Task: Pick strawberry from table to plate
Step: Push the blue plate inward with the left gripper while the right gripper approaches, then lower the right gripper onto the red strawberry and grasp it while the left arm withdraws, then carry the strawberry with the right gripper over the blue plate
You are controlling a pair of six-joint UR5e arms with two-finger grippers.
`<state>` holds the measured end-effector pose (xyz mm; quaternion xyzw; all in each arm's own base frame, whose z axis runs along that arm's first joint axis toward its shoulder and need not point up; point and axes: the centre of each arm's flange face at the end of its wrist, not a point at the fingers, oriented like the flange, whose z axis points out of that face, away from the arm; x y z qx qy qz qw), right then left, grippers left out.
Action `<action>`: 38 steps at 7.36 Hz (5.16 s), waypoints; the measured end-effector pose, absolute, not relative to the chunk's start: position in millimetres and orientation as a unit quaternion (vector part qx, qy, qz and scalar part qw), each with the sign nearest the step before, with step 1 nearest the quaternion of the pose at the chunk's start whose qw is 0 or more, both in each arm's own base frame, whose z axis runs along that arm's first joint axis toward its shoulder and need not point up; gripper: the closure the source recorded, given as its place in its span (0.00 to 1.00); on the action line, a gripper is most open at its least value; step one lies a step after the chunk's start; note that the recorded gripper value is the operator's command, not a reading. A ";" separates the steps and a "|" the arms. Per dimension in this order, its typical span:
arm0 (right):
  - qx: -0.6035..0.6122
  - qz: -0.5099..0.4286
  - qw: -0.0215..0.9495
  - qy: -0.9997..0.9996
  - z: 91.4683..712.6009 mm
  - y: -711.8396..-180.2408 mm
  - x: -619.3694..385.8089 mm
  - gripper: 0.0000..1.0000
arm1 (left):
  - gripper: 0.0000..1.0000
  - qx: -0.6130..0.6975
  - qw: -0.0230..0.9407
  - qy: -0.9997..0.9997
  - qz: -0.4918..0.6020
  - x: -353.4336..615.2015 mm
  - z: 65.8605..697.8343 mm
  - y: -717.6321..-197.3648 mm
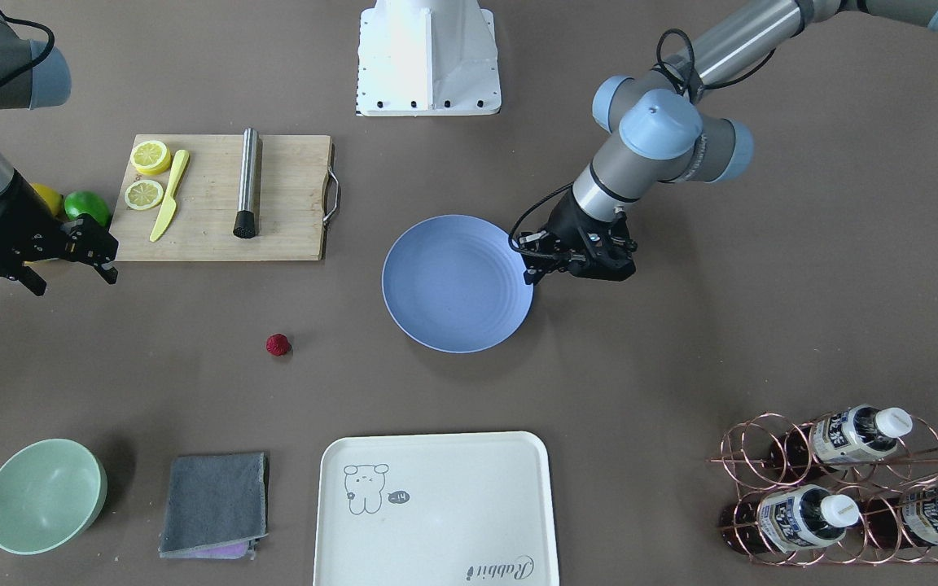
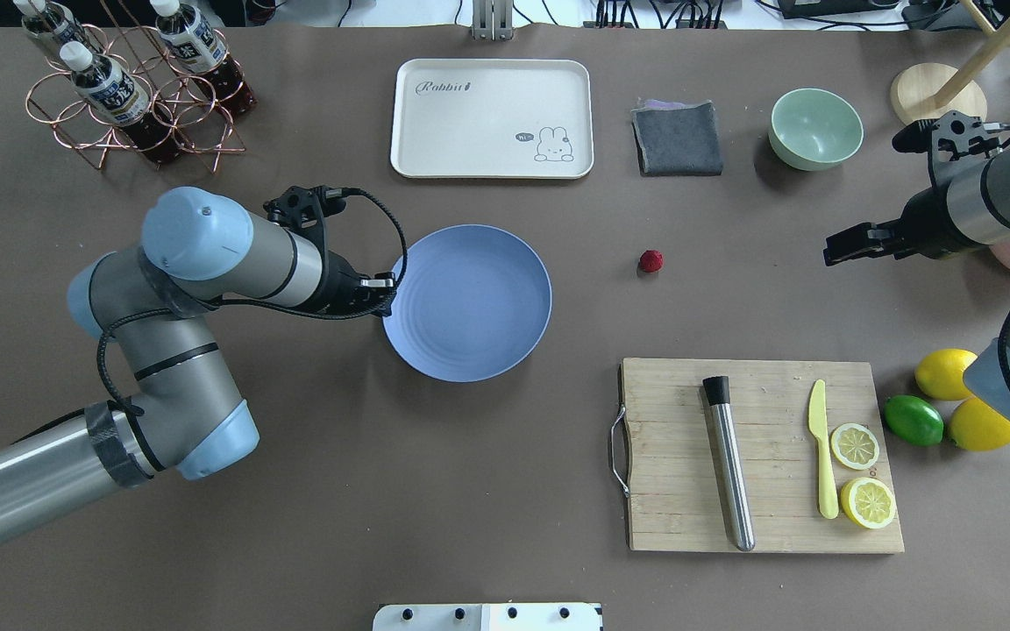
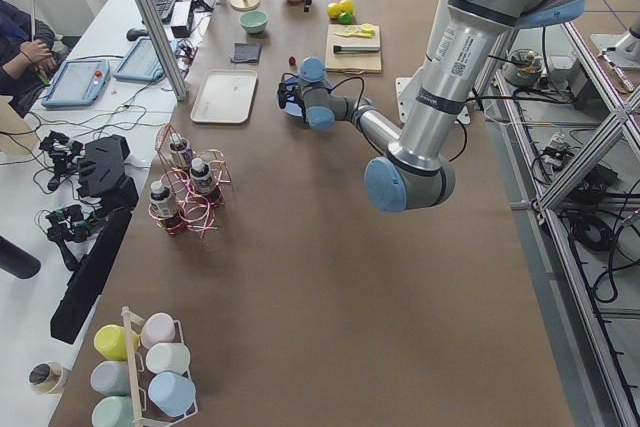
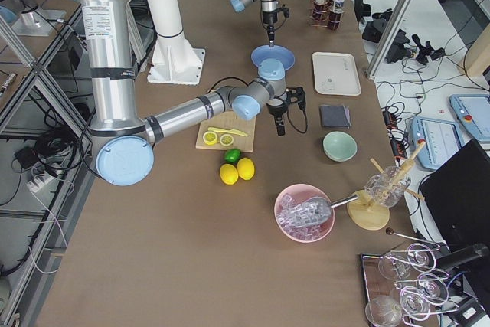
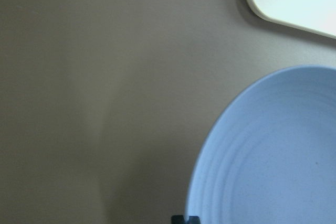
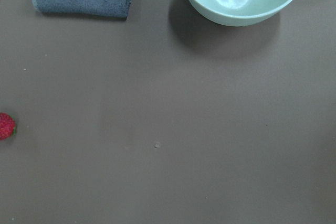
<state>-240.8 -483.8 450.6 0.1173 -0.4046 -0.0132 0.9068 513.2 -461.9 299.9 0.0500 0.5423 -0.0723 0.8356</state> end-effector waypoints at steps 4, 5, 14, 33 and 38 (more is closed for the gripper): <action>0.117 -0.015 0.907 -0.404 450.8 -482.7 -243.6 0.01 | 0.04 0.053 0.843 0.530 -0.076 530.1 291.7 -454.1; 0.118 -0.018 0.907 -0.404 450.5 -481.4 -246.4 0.01 | 0.02 0.056 0.843 0.529 -0.077 530.1 291.8 -454.4; 0.068 0.024 0.915 -0.396 323.6 -462.6 -424.0 0.10 | 0.02 0.109 0.910 0.399 0.017 209.8 375.1 -507.1; 0.085 0.009 0.921 -0.380 326.7 -536.6 -488.0 1.00 | 0.02 0.131 0.917 0.364 0.098 -32.8 555.8 -514.7; 0.044 0.095 0.897 -0.429 196.4 -461.6 -553.2 1.00 | 0.02 0.126 0.918 0.364 0.094 -35.9 561.1 -510.3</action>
